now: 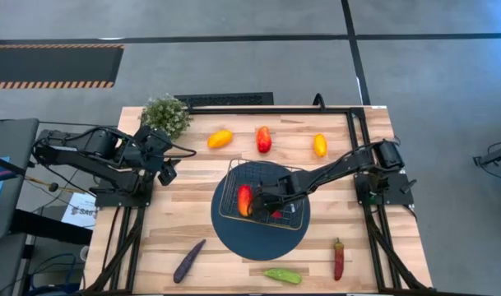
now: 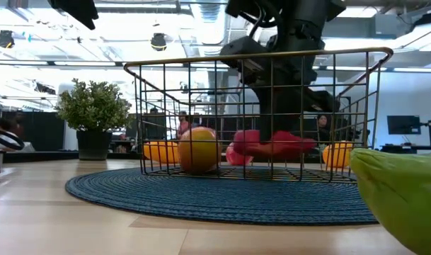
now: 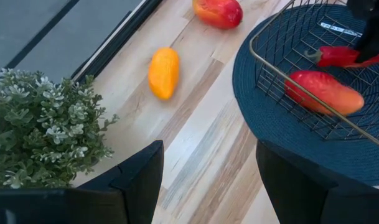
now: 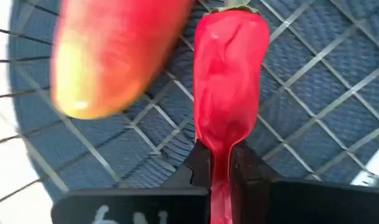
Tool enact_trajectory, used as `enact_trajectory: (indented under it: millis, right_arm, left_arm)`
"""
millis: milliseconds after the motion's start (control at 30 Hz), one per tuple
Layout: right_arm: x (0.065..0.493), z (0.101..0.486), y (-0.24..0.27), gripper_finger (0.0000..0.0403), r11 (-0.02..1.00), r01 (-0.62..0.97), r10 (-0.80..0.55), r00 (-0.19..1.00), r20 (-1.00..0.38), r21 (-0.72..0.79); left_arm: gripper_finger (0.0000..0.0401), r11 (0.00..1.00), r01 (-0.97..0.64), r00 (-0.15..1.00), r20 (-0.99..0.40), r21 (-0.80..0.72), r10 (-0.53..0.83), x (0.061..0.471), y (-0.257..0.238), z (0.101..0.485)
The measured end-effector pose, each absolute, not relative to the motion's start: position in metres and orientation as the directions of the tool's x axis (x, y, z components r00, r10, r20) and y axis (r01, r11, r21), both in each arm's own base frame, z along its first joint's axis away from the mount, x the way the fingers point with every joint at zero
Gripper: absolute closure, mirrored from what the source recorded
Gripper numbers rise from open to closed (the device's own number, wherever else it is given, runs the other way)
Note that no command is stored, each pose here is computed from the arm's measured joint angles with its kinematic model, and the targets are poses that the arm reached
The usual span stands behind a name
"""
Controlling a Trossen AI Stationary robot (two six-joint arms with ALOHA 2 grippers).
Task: Build produce basket
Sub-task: Put the red chili pepper into the gold wire basket
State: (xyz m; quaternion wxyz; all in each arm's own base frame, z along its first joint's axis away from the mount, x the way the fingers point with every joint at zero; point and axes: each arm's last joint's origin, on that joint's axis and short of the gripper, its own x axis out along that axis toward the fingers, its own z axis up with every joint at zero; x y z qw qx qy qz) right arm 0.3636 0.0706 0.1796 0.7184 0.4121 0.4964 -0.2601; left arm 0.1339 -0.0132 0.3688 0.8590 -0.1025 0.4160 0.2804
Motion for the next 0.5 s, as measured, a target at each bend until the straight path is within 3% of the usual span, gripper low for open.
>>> enact_trajectory:
  millis: [267, 500]
  right_arm:
    - [0.3649, 0.1757, 0.0711, 0.0381, 0.531, 0.78, 0.047, 0.363, -0.931, 0.331]
    - [0.3658, 0.1762, 0.0722, 0.0299, 0.549, 0.759, 0.079, 0.368, -0.926, 0.349]
  left_arm:
    - [0.0161, 0.822, -0.567, 0.497, -0.772, 0.057, 0.397, 0.1339, -0.0131, 0.3688]
    - [0.0161, 0.822, -0.567, 0.497, -0.772, 0.057, 0.397, 0.134, -0.0132, 0.3688]
